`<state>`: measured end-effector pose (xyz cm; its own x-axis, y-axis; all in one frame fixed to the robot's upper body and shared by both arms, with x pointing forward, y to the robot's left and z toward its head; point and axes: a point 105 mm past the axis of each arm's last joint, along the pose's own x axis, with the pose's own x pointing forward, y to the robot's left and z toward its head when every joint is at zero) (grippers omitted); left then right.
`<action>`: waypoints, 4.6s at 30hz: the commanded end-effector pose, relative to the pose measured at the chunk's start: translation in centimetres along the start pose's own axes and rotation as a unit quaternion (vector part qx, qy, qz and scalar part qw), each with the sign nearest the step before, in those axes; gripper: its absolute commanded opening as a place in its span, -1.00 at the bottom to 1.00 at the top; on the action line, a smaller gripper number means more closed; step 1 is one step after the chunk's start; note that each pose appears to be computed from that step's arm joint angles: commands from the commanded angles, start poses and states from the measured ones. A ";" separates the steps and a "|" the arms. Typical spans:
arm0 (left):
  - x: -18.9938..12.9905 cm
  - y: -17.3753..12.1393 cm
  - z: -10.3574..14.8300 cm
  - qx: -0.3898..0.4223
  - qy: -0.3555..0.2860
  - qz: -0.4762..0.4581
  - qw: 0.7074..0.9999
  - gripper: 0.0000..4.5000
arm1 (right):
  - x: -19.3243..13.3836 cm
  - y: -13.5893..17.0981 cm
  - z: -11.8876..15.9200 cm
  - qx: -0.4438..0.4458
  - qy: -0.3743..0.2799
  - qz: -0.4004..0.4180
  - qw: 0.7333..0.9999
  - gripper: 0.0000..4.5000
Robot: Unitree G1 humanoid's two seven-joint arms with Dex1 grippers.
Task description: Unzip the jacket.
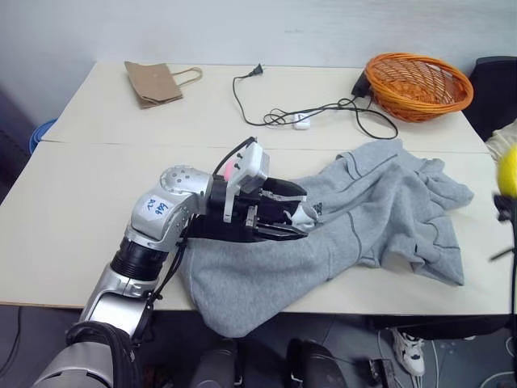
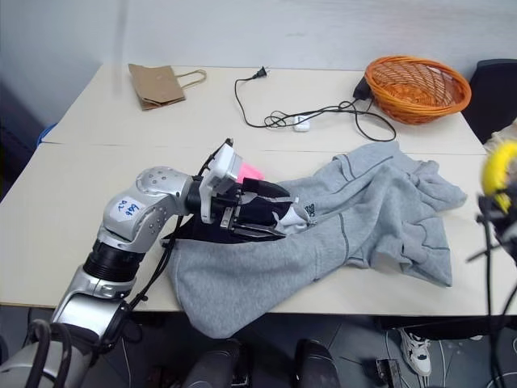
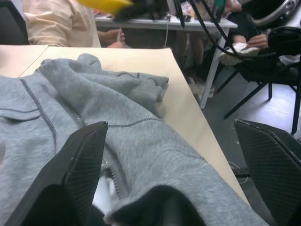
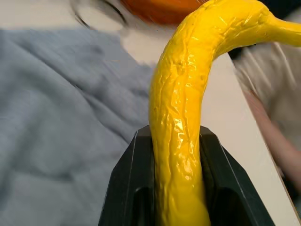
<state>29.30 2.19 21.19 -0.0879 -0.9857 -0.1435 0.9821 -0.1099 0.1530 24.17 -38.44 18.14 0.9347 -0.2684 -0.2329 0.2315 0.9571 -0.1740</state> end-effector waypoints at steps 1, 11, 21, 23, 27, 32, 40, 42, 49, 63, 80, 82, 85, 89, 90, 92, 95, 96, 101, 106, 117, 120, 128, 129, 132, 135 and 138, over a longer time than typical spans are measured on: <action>0.6 -1.3 0.7 0.034 -0.005 -0.019 0.999 1.00 | -1.2 -1.1 -1.3 0.014 -0.004 -0.035 0.999 -0.71; 0.9 -2.3 -1.6 0.085 0.066 -0.027 0.994 1.00 | -0.9 1.3 -6.2 0.069 0.047 0.015 0.996 -0.29; 2.4 -1.8 -3.2 0.102 0.108 -0.030 0.988 1.00 | -2.5 -0.5 -2.9 -0.048 0.048 0.061 0.996 0.98; 2.8 -2.0 -3.4 0.100 0.110 -0.038 0.988 1.00 | -3.0 -0.4 -1.1 -0.114 0.052 0.101 0.987 0.98; 4.0 -2.2 -3.7 0.099 0.116 -0.057 0.987 1.00 | -3.1 -0.2 3.2 -0.233 0.048 0.162 0.958 0.98; 6.0 -3.5 -4.0 0.089 0.160 -0.117 0.976 1.00 | -0.5 0.6 7.5 -0.386 0.029 0.196 0.901 0.98; 8.5 -2.6 -6.3 0.097 0.266 -0.085 0.955 1.00 | 5.0 4.2 6.3 -0.607 0.000 0.236 0.759 0.98; 8.7 -2.4 -6.9 0.100 0.275 -0.075 0.953 0.83 | 6.3 5.1 5.6 -0.633 -0.006 0.244 0.735 1.00; 8.5 -3.0 -7.8 0.078 0.281 -0.059 0.955 -0.01 | 10.1 6.3 4.9 -0.684 -0.003 0.228 0.692 1.00; 7.6 -2.1 -7.5 0.072 0.283 -0.025 0.956 -0.99 | 13.4 5.3 2.8 -0.697 0.068 0.200 0.686 1.00; 4.7 -1.2 -8.2 0.063 0.304 0.007 0.951 -1.00 | 12.6 5.8 1.6 -0.667 0.054 0.244 0.701 -0.99; 2.5 -1.3 -8.9 0.058 0.322 0.009 0.945 -1.00 | 12.0 6.3 2.2 -0.640 0.037 0.264 0.721 -0.99; -1.0 -2.4 -10.0 0.048 0.352 -0.004 0.935 -1.00 | 10.3 7.8 2.9 -0.581 0.013 0.315 0.751 -0.99; -8.1 -4.6 -12.1 0.025 0.422 -0.035 0.906 -1.00 | 3.9 11.9 3.1 -0.503 -0.009 0.433 0.748 -0.99; -9.3 -4.9 -12.3 0.023 0.434 -0.041 0.900 -1.00 | 2.8 12.4 3.1 -0.496 -0.010 0.444 0.746 -0.99; -11.4 -4.7 -12.6 0.022 0.454 -0.035 0.890 -1.00 | 0.7 13.5 3.0 -0.483 -0.015 0.464 0.742 -0.99; -13.7 -3.2 -12.8 0.032 0.476 -0.013 0.879 -1.00 | -1.5 14.8 2.1 -0.481 -0.018 0.490 0.727 -0.99; -14.2 -2.8 -12.9 0.040 0.482 -0.010 0.875 -1.00 | -1.8 14.9 1.8 -0.485 -0.020 0.489 0.725 -0.99; -15.0 -1.0 -13.0 0.061 0.475 -0.007 0.878 -1.00 | -3.2 15.2 -0.9 -0.490 -0.006 0.506 0.709 -0.99; -16.3 -0.7 -13.7 0.091 0.478 -0.025 0.873 -1.00 | -6.7 15.9 -3.1 -0.466 0.026 0.571 0.675 -0.99; -18.5 -2.4 -13.9 0.150 0.452 -0.101 0.874 -1.00 | -8.0 15.5 -5.6 -0.478 0.050 0.564 0.671 -0.99; -18.2 -3.4 -13.4 0.138 0.436 -0.121 0.881 -1.00 | -7.8 14.9 -5.8 -0.482 0.060 0.556 0.674 -0.99; -19.0 -7.9 -12.6 0.064 0.442 -0.177 0.877 -1.00 | -8.1 14.6 -6.3 -0.477 0.065 0.551 0.682 -0.99; -18.9 -7.6 -12.7 0.071 0.447 -0.169 0.876 -1.00 | -8.2 14.7 -6.3 -0.469 0.065 0.551 0.687 -0.99; -19.2 -7.3 -13.2 0.082 0.463 -0.161 0.868 -1.00 | -8.1 15.0 -6.1 -0.454 0.064 0.547 0.700 -0.88; -19.4 -7.5 -13.3 0.078 0.466 -0.160 0.866 -1.00 | -7.8 14.9 -5.8 -0.441 0.066 0.540 0.714 -0.53; -19.6 -7.8 -12.8 0.052 0.455 -0.155 0.875 -0.76 | -7.8 14.8 -5.2 -0.428 0.071 0.544 0.718 -0.08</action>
<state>26.97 22.33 11.35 -0.0236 -0.4789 -0.8775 0.8829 -0.4217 0.2064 18.60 -22.80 11.20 0.3604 0.5126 -0.7794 -0.9328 0.1967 -0.3019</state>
